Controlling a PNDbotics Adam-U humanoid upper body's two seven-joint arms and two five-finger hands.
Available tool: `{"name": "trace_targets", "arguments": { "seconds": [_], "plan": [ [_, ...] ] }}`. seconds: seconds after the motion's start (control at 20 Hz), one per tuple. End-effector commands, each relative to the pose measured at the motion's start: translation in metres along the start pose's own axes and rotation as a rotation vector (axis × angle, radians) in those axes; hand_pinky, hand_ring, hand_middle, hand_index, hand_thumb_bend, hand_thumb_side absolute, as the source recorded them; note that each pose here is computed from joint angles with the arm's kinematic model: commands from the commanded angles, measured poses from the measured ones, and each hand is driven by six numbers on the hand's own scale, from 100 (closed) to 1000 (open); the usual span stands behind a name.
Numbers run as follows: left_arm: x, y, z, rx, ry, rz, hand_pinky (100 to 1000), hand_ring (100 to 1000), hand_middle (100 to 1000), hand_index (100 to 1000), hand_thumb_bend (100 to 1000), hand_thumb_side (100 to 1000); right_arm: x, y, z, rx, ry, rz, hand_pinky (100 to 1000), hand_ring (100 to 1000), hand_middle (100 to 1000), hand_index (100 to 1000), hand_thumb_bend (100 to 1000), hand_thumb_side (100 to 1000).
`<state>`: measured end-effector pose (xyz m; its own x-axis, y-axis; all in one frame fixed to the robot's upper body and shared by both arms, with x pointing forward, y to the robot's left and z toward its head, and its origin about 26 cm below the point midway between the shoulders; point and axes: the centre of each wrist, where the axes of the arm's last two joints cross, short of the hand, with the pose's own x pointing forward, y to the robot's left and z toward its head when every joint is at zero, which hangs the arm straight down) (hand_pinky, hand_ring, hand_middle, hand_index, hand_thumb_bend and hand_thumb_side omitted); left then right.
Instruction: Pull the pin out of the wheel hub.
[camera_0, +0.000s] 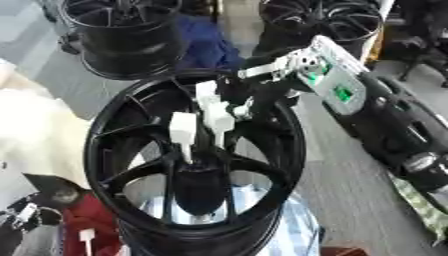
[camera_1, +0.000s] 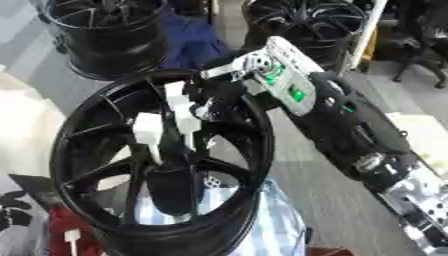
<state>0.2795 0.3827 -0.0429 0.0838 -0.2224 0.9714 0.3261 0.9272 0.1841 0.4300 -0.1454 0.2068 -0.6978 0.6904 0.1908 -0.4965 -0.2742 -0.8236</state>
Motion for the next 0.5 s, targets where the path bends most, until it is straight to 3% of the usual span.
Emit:
{"name": "trace_targets", "arguments": {
  "seconds": [0.05,0.5],
  "plan": [
    [0.0112,0.0051,-0.0033,-0.002,-0.031,-0.026,658,604,604,831,100,712,0.0007,-0.0071,0.004,-0.012,0.012,0.031,818,825,843,923,118,567],
    [0.0118,0.005,-0.0041,-0.007,-0.034,-0.026,657,604,605,831,100,715,0.0017,-0.0008,-0.0045,0.004,0.008,0.04,810,815,792,913,125,500]
  ]
}}
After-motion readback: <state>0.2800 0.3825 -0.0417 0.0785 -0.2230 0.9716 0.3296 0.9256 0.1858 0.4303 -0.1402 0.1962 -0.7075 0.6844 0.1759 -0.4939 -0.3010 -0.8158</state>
